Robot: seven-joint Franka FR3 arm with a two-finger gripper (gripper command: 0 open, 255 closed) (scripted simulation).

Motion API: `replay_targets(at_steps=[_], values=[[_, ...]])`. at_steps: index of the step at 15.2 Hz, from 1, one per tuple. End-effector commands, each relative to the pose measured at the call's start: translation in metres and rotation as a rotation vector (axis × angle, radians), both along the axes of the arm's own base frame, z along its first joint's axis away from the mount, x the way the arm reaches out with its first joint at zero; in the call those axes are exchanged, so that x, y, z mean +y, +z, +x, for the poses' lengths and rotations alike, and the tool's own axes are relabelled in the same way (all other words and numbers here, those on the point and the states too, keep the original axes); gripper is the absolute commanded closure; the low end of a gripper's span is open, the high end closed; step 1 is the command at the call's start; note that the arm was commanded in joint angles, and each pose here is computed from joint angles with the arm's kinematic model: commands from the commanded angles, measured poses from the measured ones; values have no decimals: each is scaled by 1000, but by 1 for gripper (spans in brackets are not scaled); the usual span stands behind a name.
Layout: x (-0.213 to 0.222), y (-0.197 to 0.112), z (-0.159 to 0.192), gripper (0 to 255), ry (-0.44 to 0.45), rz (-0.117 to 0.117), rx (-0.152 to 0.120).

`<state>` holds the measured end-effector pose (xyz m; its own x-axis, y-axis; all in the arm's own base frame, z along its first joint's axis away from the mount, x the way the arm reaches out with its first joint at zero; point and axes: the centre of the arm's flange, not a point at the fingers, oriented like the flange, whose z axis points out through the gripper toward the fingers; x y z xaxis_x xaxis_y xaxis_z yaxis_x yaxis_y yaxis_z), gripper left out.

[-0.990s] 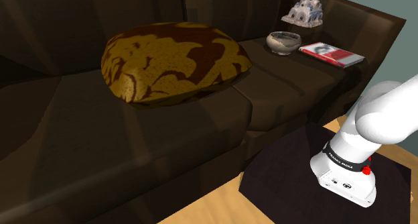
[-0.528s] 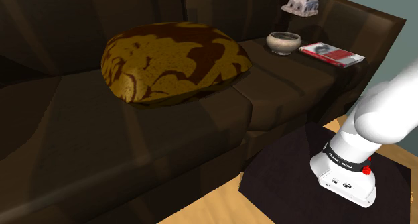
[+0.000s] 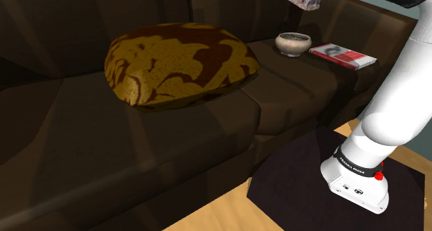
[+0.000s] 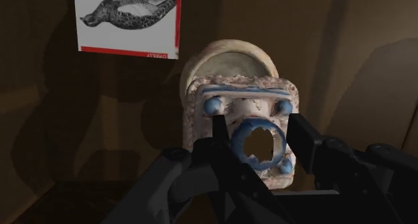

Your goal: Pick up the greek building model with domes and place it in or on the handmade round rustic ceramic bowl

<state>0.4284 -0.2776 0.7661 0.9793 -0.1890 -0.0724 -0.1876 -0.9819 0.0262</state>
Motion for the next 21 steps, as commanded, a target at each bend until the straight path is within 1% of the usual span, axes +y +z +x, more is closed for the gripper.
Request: replay_targets(at_steps=[1, 21], values=[[-5, -5, 4, 255, 4, -2, 0], [-5, -111, 4, 255, 4, -2, 0]])
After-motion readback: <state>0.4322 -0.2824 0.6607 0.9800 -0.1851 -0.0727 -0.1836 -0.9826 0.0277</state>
